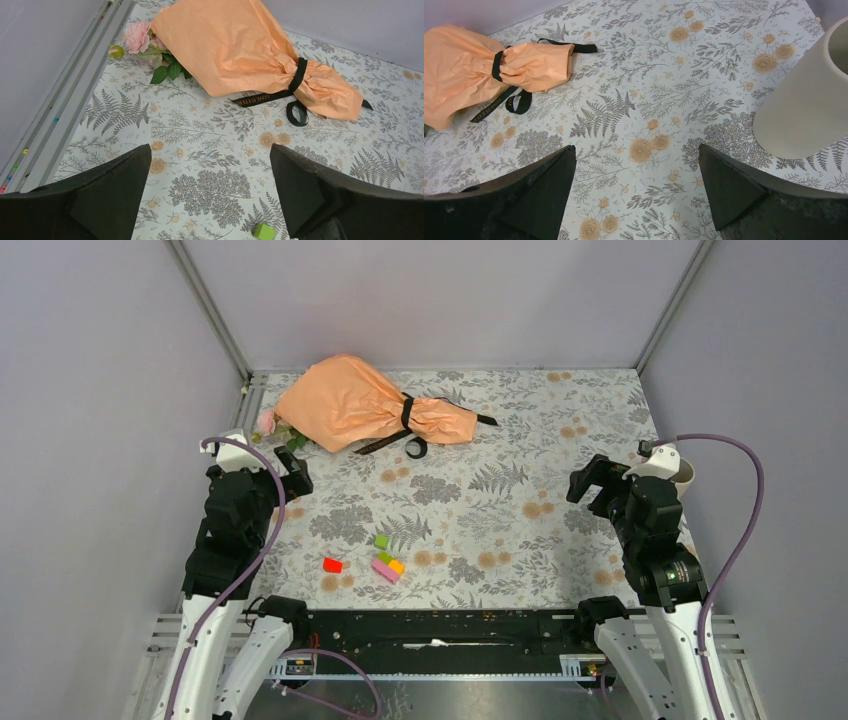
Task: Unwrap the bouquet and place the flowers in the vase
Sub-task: Move the fake flower to the center of the board, then pick up the fake flower at the center of the board.
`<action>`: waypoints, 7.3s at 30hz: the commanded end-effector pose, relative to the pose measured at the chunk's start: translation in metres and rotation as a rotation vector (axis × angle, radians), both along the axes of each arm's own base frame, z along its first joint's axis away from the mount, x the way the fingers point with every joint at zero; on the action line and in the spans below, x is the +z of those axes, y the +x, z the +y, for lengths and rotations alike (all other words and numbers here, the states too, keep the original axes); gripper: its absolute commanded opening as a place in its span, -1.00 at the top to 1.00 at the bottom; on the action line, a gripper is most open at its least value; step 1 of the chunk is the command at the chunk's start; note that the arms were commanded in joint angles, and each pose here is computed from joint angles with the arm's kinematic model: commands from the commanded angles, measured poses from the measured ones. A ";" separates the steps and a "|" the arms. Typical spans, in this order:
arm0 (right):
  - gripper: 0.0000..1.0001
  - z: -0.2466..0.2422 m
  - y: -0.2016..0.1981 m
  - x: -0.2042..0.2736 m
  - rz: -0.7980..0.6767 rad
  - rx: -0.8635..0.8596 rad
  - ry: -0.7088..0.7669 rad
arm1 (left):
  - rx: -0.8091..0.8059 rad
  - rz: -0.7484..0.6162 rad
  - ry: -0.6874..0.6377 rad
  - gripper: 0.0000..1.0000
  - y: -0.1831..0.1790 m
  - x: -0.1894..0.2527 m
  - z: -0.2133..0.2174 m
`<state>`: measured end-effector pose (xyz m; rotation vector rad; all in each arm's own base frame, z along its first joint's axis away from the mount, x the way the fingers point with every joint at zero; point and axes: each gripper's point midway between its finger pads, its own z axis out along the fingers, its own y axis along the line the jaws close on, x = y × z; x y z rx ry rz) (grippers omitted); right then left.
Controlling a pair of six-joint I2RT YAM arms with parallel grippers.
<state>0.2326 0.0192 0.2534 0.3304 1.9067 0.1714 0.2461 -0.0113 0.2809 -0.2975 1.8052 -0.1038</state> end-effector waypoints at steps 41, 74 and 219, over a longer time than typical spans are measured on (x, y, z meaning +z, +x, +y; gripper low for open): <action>-0.52 0.218 0.170 -0.095 0.312 0.479 0.101 | -0.023 0.071 -0.066 -0.98 0.008 -0.023 -0.010; -0.01 0.225 0.269 -0.203 0.493 0.289 0.383 | -0.061 0.100 -0.108 -0.98 0.014 -0.028 -0.013; 1.00 0.394 0.000 0.053 -0.017 1.313 0.528 | -0.704 -0.173 -0.834 -0.98 -0.044 0.039 -0.132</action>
